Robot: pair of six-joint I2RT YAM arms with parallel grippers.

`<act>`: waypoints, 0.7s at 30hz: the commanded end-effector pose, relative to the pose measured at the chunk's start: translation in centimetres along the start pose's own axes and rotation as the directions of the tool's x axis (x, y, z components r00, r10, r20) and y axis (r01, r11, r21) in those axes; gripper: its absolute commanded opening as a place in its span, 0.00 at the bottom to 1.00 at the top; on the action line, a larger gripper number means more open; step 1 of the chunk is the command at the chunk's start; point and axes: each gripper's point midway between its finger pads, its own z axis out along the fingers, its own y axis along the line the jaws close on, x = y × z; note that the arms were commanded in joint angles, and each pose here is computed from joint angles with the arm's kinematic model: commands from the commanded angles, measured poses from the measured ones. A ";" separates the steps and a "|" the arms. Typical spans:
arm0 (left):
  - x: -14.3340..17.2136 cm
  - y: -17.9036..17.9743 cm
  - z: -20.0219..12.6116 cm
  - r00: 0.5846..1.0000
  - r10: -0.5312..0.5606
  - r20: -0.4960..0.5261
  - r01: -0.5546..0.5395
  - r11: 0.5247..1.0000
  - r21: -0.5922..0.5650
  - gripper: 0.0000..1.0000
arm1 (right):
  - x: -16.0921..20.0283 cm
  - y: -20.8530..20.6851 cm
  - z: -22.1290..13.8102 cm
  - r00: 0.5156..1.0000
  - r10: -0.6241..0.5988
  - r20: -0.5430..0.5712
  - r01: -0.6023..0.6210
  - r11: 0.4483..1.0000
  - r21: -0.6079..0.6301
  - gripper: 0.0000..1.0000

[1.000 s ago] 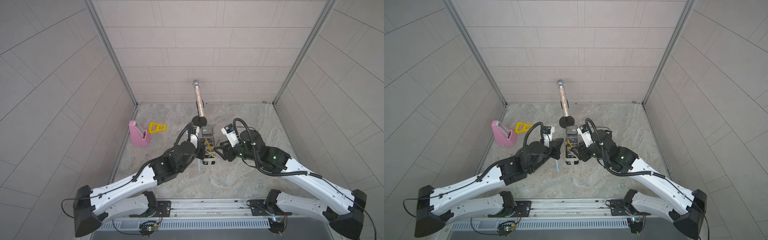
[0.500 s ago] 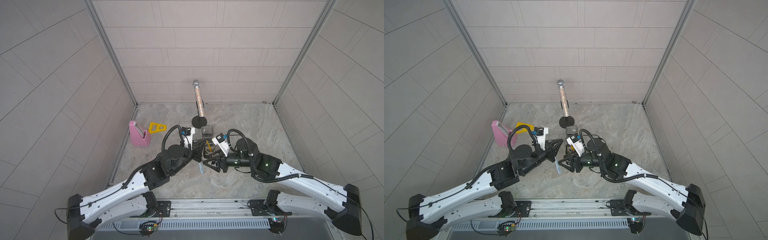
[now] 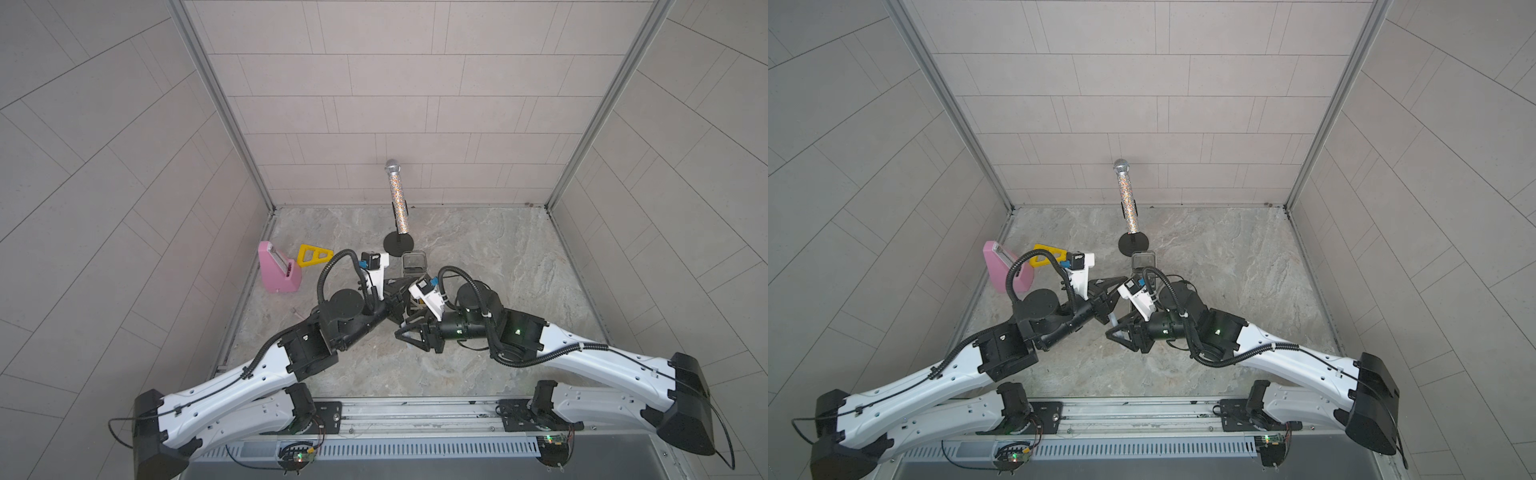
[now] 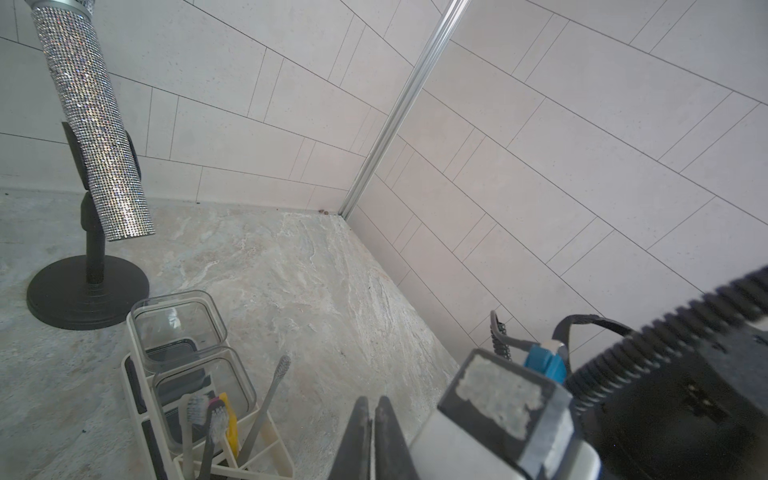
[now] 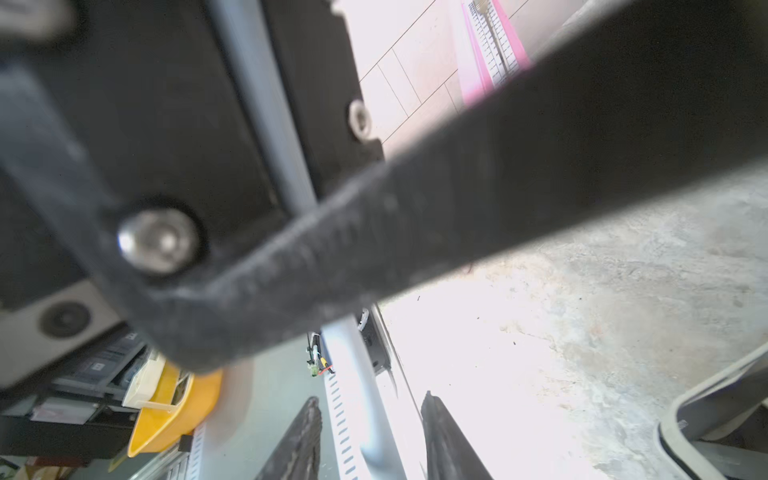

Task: Place the toothbrush into the toothbrush holder
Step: Place the toothbrush in the toothbrush holder.

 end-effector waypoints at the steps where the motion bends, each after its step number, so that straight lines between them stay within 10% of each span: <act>1: -1.2 -0.8 -0.5 0.999 -0.015 0.044 0.013 0.999 0.037 0.00 | -0.8 0.4 -0.1 1.000 -0.009 0.021 0.009 1.000 -0.003 0.30; 13: -1.3 -0.4 -0.6 0.999 -0.016 0.049 0.015 1.000 0.019 0.04 | -1.4 0.9 -0.2 0.999 -0.013 0.045 0.013 1.000 -0.015 0.09; 21: -1.3 -0.1 -0.9 0.999 -0.019 0.046 0.019 1.000 0.004 0.34 | -1.4 0.7 0.0 0.999 -0.002 0.049 0.002 1.000 -0.009 0.08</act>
